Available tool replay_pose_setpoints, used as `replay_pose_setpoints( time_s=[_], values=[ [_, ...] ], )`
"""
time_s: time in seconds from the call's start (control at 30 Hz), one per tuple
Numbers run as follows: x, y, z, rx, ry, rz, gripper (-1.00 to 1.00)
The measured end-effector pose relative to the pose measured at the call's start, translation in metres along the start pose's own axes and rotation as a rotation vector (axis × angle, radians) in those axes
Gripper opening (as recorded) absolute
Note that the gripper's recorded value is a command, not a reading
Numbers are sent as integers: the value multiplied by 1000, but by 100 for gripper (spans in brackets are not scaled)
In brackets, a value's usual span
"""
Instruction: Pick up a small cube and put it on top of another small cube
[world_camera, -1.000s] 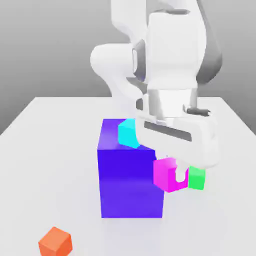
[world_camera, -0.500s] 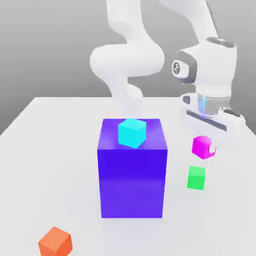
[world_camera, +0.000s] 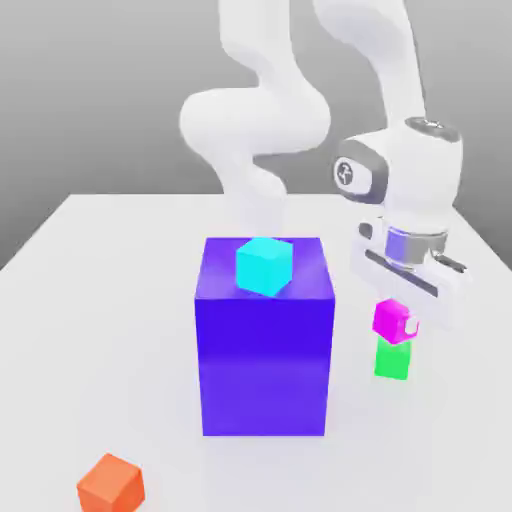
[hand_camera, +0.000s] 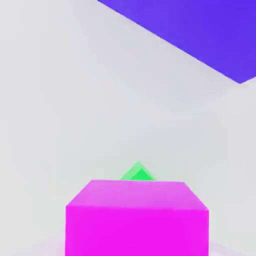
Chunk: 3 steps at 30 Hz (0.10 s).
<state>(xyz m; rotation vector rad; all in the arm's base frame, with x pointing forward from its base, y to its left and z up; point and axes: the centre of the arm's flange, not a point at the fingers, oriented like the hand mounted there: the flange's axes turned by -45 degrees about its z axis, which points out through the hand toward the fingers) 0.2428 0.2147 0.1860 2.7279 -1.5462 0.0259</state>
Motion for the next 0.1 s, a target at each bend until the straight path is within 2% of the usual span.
replay_pose_setpoints(
  time_s=[0.03, 0.07, 0.1],
  values=[
    [-1, 1, 5, 0, -7, 0, -100],
    [-1, 2, 8, -1, -12, 1, 100],
    [1, 2, 8, -1, -12, 6, 100]
  ],
)
